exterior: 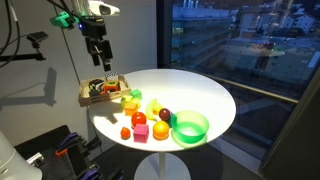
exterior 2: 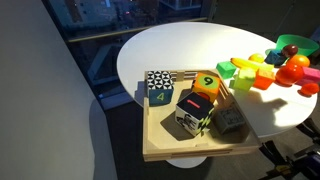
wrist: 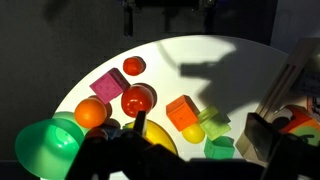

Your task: Put the toy apple on the tray

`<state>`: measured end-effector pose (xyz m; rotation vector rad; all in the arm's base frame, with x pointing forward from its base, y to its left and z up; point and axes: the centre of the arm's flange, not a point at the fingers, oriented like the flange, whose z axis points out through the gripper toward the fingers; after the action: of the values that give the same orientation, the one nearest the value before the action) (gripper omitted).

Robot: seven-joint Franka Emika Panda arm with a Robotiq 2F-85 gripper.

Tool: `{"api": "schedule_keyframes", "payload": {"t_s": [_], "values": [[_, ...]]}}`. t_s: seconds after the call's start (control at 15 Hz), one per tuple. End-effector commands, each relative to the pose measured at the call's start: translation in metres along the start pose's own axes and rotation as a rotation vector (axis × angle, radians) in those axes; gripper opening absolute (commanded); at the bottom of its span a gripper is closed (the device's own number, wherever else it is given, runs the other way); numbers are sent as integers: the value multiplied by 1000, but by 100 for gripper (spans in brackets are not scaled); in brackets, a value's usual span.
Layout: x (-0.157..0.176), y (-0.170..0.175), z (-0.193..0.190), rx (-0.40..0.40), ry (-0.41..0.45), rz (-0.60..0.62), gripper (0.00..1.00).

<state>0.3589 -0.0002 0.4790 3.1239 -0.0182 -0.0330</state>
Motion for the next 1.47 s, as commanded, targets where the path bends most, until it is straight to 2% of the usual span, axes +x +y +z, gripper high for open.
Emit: {"api": "schedule_keyframes", "payload": {"t_s": [0.0, 0.33, 0.67, 1.0, 1.4], "values": [[11, -1, -2, 4, 16, 6, 100], [28, -4, 5, 3, 65, 2, 100], [51, 9, 19, 5, 54, 49, 100], [71, 34, 49, 4, -13, 116, 100], [78, 57, 96, 8, -124, 168, 100]]}}
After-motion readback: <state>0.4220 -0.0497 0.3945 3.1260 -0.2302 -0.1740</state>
